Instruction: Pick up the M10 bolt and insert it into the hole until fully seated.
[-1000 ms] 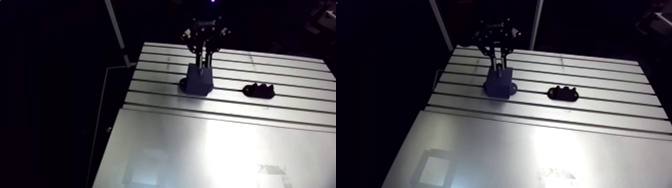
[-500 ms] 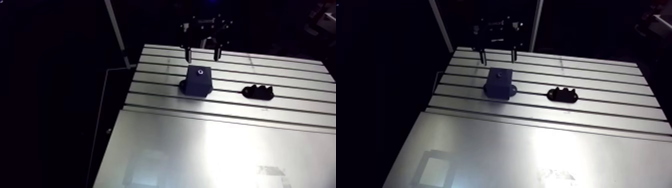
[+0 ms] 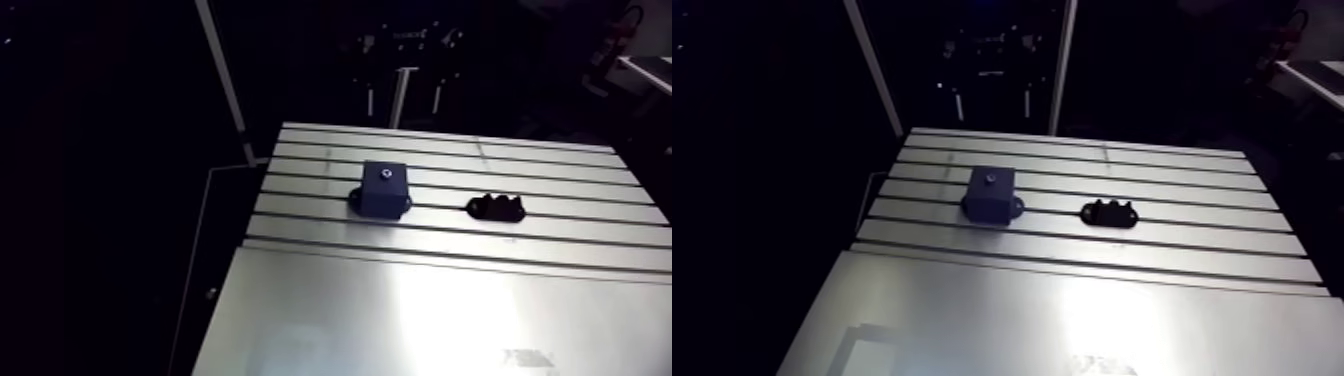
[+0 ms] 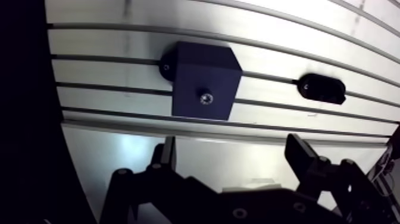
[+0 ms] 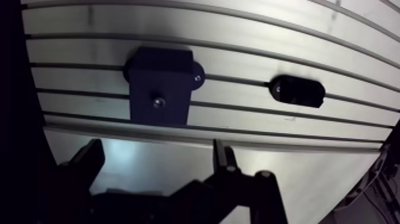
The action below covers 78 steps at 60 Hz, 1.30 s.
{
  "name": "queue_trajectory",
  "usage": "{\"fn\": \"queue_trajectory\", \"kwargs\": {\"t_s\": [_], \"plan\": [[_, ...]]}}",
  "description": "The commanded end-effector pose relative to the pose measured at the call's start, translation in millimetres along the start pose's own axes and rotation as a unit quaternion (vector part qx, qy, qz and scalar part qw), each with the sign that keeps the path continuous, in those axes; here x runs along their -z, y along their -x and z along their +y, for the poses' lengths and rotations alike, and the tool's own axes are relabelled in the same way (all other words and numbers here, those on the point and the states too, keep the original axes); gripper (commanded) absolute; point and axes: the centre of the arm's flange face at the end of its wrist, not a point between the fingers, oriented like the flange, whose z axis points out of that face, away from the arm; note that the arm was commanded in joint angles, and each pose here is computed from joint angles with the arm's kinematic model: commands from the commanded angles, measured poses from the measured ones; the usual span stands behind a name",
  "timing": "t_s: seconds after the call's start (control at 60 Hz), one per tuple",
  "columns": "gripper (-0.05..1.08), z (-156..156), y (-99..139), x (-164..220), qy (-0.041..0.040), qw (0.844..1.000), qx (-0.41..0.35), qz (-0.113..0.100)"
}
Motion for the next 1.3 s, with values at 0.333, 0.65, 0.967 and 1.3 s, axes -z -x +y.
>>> {"fn": "queue_trajectory", "kwargs": {"t_s": [0.333, 0.65, 0.967, 1.3], "plan": [[0.01, 38.1, 121.1, 127.7, -0.0009, 0.994, -0.047, 0.095], [0.01, 47.5, 131.9, 135.9, -0.0035, 0.995, -0.052, 0.090], [0.01, 50.2, 128.2, 150.6, -0.0083, 0.994, -0.053, 0.099], [0.01, 49.0, 126.6, 148.2, -0.0110, 0.994, -0.052, 0.093]]}}
